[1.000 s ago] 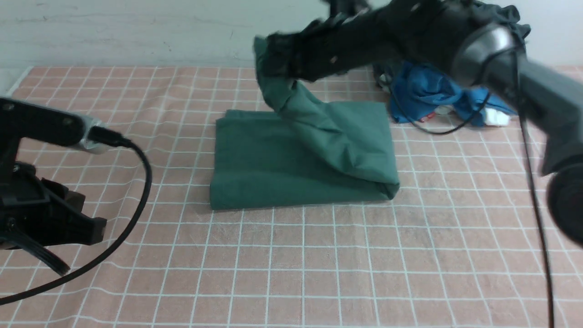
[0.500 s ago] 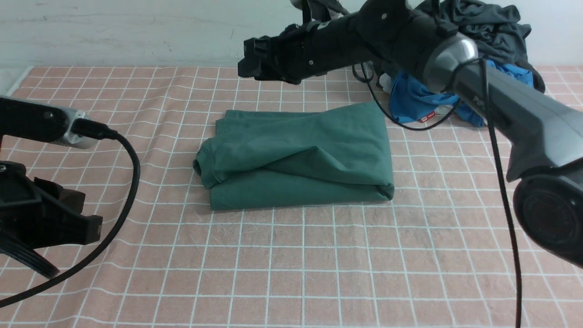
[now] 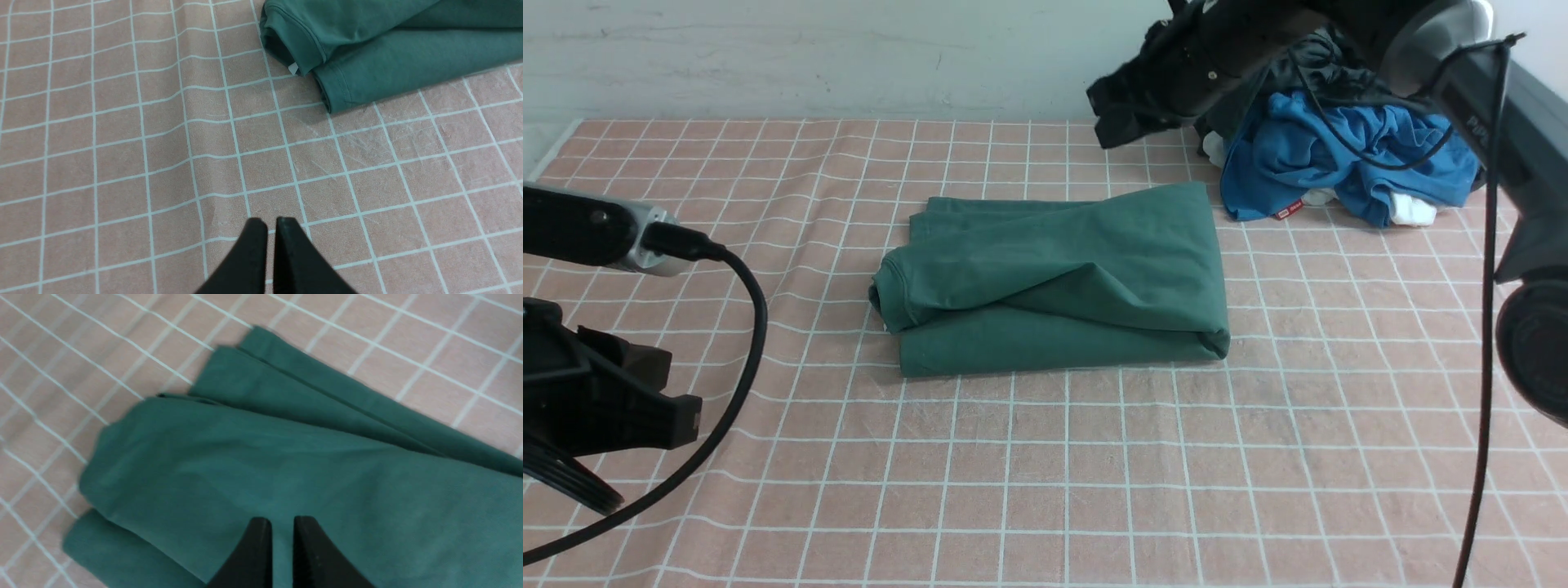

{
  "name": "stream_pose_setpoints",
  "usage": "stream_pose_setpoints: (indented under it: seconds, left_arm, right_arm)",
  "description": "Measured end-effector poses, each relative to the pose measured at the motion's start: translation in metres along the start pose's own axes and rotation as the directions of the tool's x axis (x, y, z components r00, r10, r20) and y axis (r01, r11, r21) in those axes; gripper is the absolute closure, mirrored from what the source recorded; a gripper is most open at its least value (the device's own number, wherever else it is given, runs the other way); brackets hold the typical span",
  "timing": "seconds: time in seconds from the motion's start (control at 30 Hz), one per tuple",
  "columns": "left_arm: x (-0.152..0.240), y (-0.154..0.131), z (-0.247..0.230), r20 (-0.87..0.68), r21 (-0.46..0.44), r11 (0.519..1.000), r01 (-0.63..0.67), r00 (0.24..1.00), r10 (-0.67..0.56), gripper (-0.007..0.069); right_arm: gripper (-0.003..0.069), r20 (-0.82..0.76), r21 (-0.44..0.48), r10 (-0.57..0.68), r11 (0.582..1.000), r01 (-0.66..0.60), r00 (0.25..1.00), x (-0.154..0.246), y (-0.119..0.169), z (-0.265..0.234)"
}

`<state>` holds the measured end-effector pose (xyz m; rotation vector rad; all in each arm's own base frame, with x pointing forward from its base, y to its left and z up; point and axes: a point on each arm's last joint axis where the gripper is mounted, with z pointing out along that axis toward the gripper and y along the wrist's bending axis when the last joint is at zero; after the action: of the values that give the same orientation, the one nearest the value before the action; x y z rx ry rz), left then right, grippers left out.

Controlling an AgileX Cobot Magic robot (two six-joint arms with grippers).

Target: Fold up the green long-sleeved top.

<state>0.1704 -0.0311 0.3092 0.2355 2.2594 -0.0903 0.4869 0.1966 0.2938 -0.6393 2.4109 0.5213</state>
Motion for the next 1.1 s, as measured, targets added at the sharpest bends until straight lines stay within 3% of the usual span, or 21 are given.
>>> stream_pose_setpoints:
  seconds: [0.17,0.23,0.37,0.5,0.77,0.93,1.1]
  left_arm:
    - [0.0,-0.001,0.0,0.0,0.007,1.0,0.01,1.0,-0.01,0.0609]
    - [0.0,-0.001,0.0,0.0,0.014,1.0,0.019,1.0,-0.019,0.0609]
    - [0.0,-0.001,0.0,0.0,0.015,1.0,0.021,1.0,-0.021,0.0609]
    - [0.0,-0.001,0.0,0.001,0.015,1.0,0.021,1.0,-0.021,0.0609]
    - [0.0,-0.003,-0.016,0.063,0.03,0.999,0.038,0.997,-0.04,0.0609]
    - [0.0,-0.003,-0.022,0.086,0.031,0.999,0.038,0.995,-0.041,0.0609]
    - [0.0,-0.003,-0.022,0.088,0.031,0.999,0.038,0.995,-0.041,0.0609]
  right_arm:
    - [0.067,-0.046,-0.019,0.038,0.999,-0.039,0.998,0.021,-0.013,0.046]
    - [0.067,-0.13,-0.071,0.076,0.994,-0.085,0.989,0.047,-0.02,0.084]
    - [0.067,-0.224,-0.148,0.035,0.986,-0.069,0.974,0.074,-0.019,0.11]
    - [0.067,-0.212,-0.178,-0.023,0.984,-0.016,0.977,0.07,-0.014,0.102]
    - [0.067,-0.008,-0.125,-0.112,0.986,0.11,0.994,0.018,0.01,0.013]
    - [0.067,-0.056,-0.112,-0.079,0.991,0.072,0.995,0.033,0.0,0.041]
    - [0.067,-0.222,-0.154,-0.031,0.988,-0.003,0.974,0.078,0.0,0.103]
